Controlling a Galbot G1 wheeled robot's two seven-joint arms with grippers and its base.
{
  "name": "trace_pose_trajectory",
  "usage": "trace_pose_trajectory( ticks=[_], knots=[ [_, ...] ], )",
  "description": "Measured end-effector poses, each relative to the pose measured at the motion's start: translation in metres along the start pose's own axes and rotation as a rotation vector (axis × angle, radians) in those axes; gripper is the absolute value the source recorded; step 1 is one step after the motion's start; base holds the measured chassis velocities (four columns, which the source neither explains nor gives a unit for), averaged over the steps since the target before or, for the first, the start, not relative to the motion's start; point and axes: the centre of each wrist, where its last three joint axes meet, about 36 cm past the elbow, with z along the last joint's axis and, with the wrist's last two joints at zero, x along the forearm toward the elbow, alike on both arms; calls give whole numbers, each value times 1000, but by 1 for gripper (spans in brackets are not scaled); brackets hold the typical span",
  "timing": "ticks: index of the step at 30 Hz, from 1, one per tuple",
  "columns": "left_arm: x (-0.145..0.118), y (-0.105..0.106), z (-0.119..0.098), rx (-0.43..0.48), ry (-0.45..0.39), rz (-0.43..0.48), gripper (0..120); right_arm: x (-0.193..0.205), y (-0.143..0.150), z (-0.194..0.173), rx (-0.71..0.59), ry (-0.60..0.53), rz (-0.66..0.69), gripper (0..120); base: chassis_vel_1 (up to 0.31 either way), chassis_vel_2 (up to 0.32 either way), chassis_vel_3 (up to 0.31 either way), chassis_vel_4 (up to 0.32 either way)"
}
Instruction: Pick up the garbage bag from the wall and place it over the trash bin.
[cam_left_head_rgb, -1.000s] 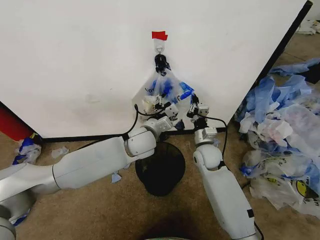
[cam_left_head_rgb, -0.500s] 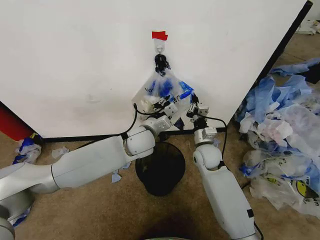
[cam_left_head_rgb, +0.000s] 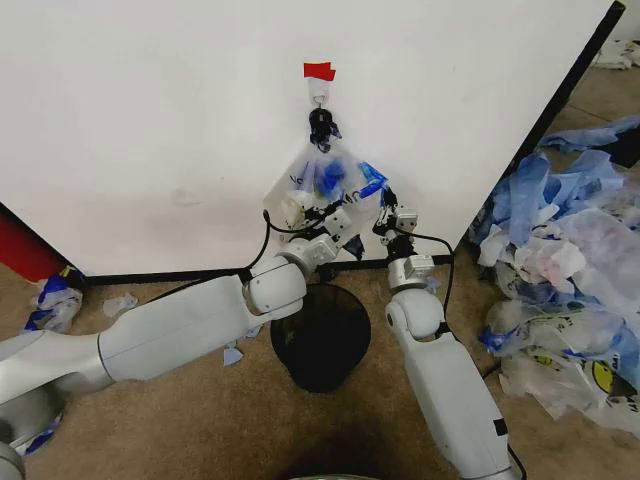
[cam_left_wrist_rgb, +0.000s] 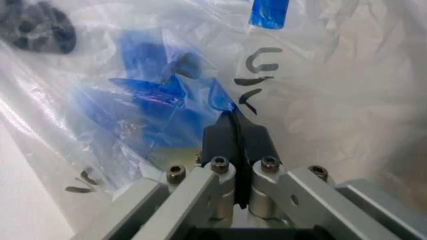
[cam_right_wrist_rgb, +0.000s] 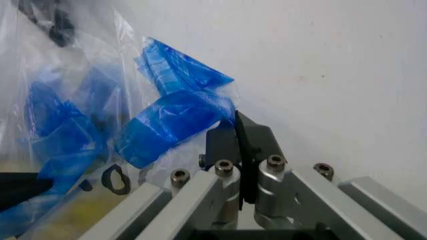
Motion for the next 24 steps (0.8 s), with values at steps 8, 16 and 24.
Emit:
trace_pose_trajectory(
  ticks=[8,16,24],
  knots=[
    [12,16,2,41,3,-42,0,3,-4,2,18,6,-9,0,0,0,0,0],
    [39,21,3,163,26,-74,0,8,-11,5,45,18,-26,0,0,0,0,0],
    [64,7,13,277,83,-69,0,10,-8,5,51,26,-41,0,0,0,0,0]
  ],
)
